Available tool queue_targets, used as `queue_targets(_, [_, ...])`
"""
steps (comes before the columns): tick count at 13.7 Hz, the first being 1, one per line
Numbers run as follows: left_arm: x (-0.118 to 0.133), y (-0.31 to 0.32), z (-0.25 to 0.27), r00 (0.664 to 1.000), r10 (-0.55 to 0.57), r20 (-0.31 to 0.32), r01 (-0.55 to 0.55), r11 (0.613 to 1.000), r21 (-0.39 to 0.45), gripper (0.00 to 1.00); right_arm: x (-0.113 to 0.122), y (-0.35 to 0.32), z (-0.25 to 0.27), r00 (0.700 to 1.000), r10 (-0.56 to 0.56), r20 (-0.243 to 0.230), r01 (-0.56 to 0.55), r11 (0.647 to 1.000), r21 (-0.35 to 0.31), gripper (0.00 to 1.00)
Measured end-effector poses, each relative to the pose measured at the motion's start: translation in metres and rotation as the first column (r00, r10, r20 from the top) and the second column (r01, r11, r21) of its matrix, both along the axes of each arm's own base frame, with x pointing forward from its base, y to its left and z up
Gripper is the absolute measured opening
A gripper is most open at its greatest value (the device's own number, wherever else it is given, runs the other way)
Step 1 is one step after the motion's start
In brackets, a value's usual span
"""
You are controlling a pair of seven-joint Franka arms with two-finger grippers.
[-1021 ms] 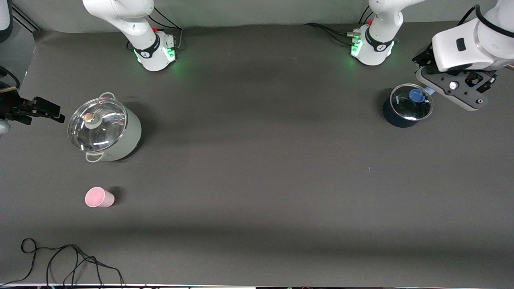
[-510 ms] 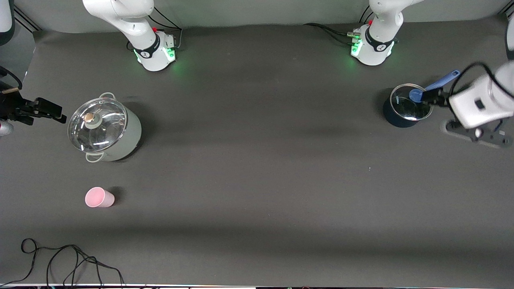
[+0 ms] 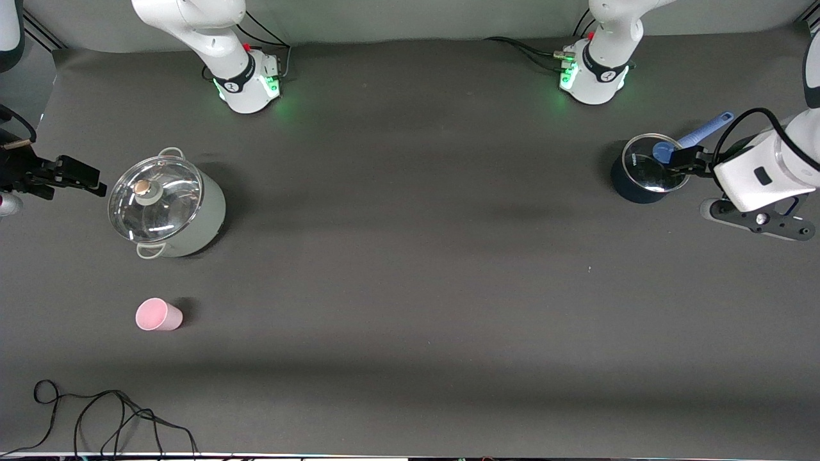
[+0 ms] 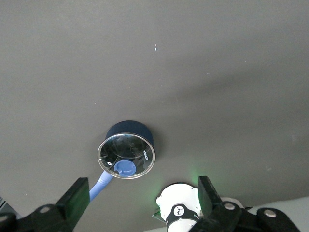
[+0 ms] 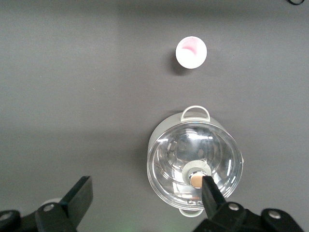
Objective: Transfer pink cup from left to right arm
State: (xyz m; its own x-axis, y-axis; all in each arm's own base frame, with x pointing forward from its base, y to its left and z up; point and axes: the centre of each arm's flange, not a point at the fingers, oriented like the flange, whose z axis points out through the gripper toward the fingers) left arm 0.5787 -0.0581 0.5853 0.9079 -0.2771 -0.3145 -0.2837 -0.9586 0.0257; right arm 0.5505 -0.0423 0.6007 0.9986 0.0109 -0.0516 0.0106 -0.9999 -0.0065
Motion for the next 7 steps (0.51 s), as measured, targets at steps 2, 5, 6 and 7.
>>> queue_targets(2, [0.0043, -0.0004, 0.0006, 0.999, 0.004, 0.031, -0.003, 1.0, -0.005, 1.0, 0.0, 0.0, 0.0, 1.0, 0.0, 0.0, 0.0, 1.0, 0.0, 1.0])
queue_targets(5, [0.0108, 0.0026, -0.0026, 0.994, 0.043, 0.097, -0.04, 0.999, -0.037, 1.0, 0.0, 0.0002, 0.0, 1.0, 0.0, 0.0, 0.0, 1.0, 0.0, 1.0])
queue_targets(6, [0.0089, 0.0045, -0.0041, 0.991, 0.084, 0.106, -0.08, 0.996, -0.048, 1.0, 0.0, 0.0003, 0.0, 1.0, 0.0, 0.0, 0.0, 1.0, 0.0, 1.0])
queue_targets(7, [0.006, 0.0058, -0.0051, 0.984, 0.134, 0.116, -0.129, 0.99, -0.054, 1.0, 0.0, 0.0003, 0.0, 1.0, 0.001, 0.0, -0.001, 1.0, 0.0, 1.0])
